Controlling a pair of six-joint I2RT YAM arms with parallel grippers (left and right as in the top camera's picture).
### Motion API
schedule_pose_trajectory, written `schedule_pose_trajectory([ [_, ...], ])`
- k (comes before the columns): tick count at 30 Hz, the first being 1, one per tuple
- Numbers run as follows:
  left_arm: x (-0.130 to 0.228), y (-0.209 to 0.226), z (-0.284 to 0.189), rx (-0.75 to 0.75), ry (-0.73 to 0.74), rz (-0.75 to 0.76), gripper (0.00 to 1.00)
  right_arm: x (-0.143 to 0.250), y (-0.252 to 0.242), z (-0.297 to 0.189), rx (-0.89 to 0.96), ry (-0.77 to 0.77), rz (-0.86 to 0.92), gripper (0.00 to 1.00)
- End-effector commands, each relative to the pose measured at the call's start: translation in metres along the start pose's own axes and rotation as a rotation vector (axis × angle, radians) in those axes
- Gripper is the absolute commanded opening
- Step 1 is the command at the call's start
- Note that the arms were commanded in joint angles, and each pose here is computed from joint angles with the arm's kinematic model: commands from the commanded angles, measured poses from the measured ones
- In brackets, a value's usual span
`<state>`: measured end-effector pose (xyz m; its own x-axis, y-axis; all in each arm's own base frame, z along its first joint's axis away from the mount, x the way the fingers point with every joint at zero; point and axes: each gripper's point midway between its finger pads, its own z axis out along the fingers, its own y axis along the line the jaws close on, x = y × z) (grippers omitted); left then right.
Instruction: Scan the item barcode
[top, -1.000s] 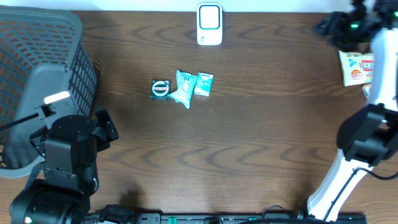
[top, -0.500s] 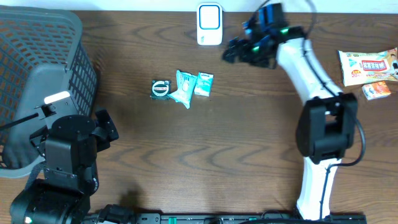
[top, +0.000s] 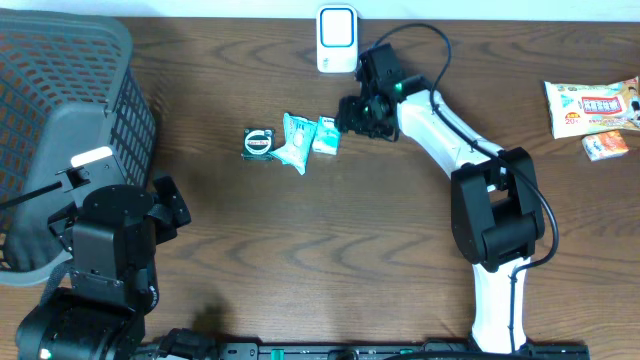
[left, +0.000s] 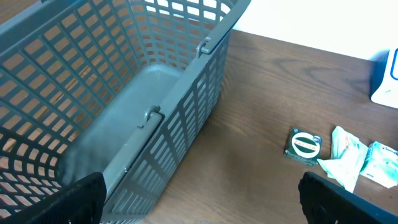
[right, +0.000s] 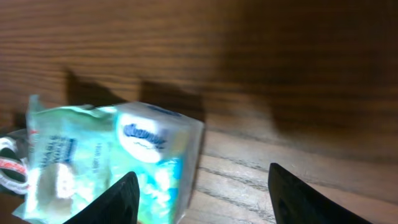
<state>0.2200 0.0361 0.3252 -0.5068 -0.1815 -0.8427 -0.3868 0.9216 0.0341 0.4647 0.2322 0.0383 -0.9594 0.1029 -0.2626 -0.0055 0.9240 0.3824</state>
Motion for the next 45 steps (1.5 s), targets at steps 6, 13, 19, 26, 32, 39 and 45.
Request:
schedule_pose_trajectory([
  [6,-0.003,0.002,-0.002,-0.008,-0.009,-0.007,0.98,0.019,0.009,0.021,-0.122,0.038,0.047,0.63],
  [13,-0.003,0.002,-0.002,-0.008,-0.009,-0.007,0.98,0.015,0.019,0.022,-0.179,0.021,0.031,0.63],
  [19,-0.003,0.002,-0.002,-0.008,-0.009,-0.007,0.98,0.023,0.011,0.027,-0.156,0.033,0.039,0.56],
  [26,-0.003,0.002,-0.002,-0.008,-0.009,-0.007,0.98,0.03,0.006,0.038,-0.163,0.02,0.076,0.53],
  [32,-0.003,0.002,-0.002,-0.008,-0.009,-0.007,0.98,0.041,0.006,0.046,-0.169,0.025,0.091,0.35],
  [39,-0.003,0.002,-0.002,-0.008,-0.009,-0.007,0.98,0.052,0.005,0.047,-0.165,0.067,0.098,0.15],
  [45,-0.003,0.002,-0.002,-0.008,-0.009,-0.007,0.97,0.052,0.019,0.033,-0.29,0.097,-0.02,0.01],
])
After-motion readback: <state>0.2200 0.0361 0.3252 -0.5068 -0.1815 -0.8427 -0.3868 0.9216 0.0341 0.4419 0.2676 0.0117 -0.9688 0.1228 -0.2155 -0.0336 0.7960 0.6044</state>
